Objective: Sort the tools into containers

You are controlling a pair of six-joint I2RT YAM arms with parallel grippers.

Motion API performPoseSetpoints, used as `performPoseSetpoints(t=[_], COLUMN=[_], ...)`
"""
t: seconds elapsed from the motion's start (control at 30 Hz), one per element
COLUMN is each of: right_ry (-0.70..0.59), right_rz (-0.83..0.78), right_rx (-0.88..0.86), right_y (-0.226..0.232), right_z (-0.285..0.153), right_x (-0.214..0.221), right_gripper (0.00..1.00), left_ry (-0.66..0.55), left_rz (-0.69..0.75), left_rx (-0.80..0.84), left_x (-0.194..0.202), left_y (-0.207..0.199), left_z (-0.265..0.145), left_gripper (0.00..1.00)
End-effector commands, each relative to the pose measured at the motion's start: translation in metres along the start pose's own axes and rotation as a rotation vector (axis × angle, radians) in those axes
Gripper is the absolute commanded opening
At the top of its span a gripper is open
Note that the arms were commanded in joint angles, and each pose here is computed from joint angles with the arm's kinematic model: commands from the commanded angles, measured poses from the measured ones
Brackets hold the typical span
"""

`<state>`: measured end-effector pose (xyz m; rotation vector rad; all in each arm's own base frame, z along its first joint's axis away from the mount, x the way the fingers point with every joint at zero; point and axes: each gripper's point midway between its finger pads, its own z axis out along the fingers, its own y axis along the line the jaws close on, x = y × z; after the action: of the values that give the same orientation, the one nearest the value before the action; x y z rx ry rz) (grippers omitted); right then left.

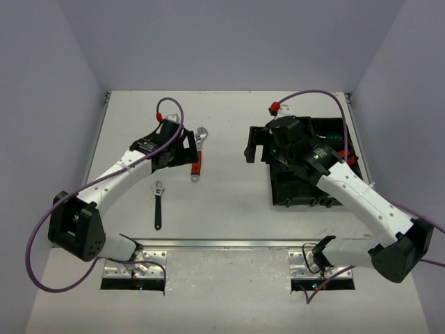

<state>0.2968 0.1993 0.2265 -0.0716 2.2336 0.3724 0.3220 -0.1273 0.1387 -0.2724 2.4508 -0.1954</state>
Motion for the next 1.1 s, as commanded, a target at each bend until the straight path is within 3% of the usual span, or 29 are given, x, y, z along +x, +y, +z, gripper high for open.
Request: performPoseSetpoints(t=[0.0,0.23,0.4,0.53,0.7,1.07], right_ry=[-0.002,0.061,0.182,0.241,0.172,0.057], right_rz=[-0.040,-0.009,-0.008,-0.021,0.036,0.007], right_rx=[-0.008,-0.085,-0.151,-0.019,0.113,0.110], right_y=[0.000,0.031,0.077,0.091,0.090,0.127], right_z=[-0.001,0.045,0.109,0.163,0.216,0.271], right_x=[-0.001,0.001,0.007,0.007,0.002,-0.002], right_gripper=[0.99,0.99,0.99,0.99,0.99,0.98], left_ry=[-0.066,-0.242,-0.367,-0.442,-0.414,-0.365], left_rz=[-0.017,-0.003,0.047,0.016,0.001,0.035], left_rx=[0.062,0.052,0.040,0.036,0.046,0.119], left_x=[-0.020,-0.040,-0.041,-0.037,-0.014,-0.007], left_y=[-0.021,0.004,0.031,0.044,0.048,0.032], left_z=[-0.012,-0.078,-0.121,-0.129,-0.105,-0.096], left_gripper=[1.00,1.00,1.00,1.00,1.00,1.00])
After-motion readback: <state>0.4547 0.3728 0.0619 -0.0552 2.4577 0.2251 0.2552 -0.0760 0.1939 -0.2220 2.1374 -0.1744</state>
